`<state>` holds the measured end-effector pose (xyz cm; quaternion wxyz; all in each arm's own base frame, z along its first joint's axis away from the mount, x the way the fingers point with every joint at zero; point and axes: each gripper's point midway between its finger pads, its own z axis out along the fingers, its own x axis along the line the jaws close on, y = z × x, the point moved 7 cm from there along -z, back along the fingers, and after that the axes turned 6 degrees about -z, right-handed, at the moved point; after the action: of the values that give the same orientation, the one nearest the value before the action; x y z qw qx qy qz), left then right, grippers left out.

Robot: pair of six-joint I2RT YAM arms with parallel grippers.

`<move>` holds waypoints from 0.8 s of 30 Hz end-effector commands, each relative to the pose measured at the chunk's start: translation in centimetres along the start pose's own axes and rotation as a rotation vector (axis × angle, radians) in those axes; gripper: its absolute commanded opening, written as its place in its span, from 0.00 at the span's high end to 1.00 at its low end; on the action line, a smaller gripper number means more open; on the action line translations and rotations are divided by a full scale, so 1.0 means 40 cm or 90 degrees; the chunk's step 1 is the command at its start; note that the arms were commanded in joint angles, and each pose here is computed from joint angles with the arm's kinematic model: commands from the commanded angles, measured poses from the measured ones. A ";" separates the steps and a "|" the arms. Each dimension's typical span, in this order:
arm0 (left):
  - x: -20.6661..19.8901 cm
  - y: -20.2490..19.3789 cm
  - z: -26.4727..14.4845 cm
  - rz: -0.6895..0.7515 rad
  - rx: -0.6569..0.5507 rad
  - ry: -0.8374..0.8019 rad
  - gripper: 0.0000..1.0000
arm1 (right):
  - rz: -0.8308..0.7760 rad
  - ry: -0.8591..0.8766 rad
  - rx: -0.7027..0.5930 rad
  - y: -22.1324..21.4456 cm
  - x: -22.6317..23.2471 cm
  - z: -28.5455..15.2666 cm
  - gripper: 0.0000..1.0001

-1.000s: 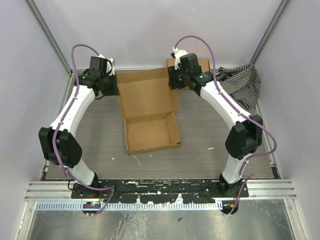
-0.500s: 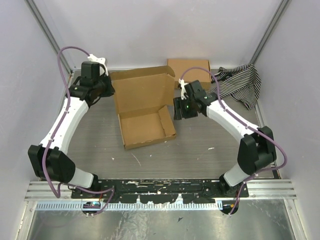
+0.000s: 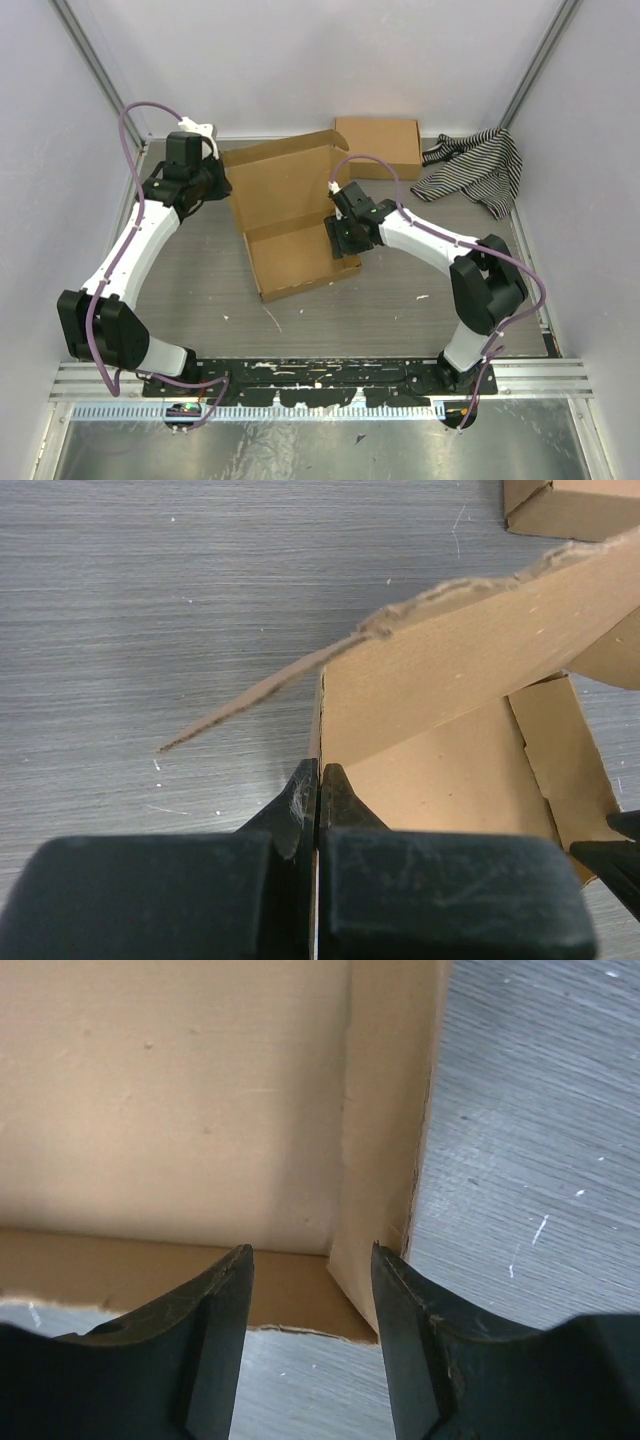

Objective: Fold the paper box

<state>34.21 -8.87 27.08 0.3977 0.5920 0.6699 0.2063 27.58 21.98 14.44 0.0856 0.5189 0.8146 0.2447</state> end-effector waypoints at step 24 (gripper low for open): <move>-0.013 0.030 -0.013 0.011 -0.037 -0.026 1.00 | -0.028 -0.074 -0.085 0.130 -0.041 0.076 0.52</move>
<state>34.25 -8.97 27.15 0.4013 0.5945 0.6660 0.2048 32.25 21.65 14.35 0.1932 0.5296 0.7911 0.2372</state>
